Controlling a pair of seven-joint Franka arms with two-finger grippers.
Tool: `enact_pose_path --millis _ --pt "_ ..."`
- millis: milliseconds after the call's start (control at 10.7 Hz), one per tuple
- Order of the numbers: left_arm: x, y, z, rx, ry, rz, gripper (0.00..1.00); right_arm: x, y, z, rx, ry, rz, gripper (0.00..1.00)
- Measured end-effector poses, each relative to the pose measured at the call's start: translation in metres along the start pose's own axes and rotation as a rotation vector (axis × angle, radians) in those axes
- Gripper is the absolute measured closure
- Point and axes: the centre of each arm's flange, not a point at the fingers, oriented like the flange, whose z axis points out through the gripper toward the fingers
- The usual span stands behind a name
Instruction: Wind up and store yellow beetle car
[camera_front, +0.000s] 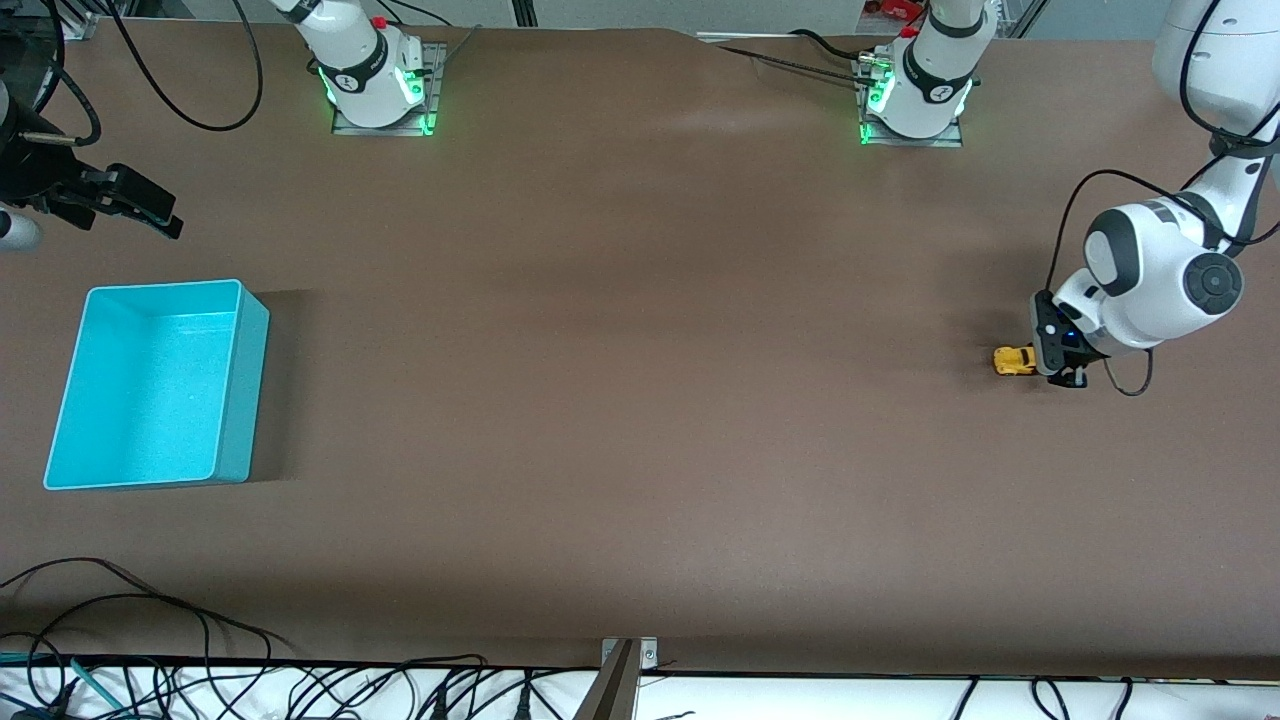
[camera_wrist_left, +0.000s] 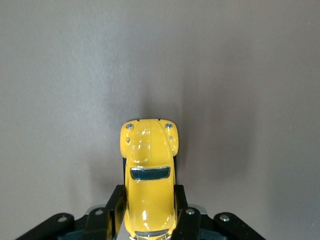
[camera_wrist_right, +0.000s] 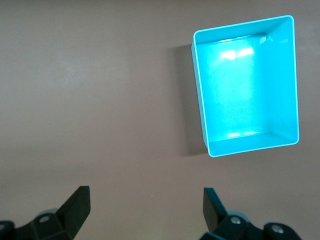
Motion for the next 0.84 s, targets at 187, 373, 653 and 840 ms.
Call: enact_pose_path --millis 187,373,653,840 --pt "0.0 0.0 0.0 -0.002 0.0 0.002 0.56 0.0 0.0 0.0 0.0 0.0 0.0 0.0" --pt "0.0 -0.001 0.0 -0.003 0.001 0.002 0.56 0.0 0.0 0.0 0.0 0.0 0.0 0.0" --pt "-0.001 -0.008 0.006 0.0 0.011 -0.012 0.35 0.0 0.0 0.0 0.0 0.0 0.0 0.0" --pt "0.003 -0.014 0.016 -0.007 0.017 -0.008 0.11 0.0 0.0 0.0 0.0 0.0 0.0 0.0"
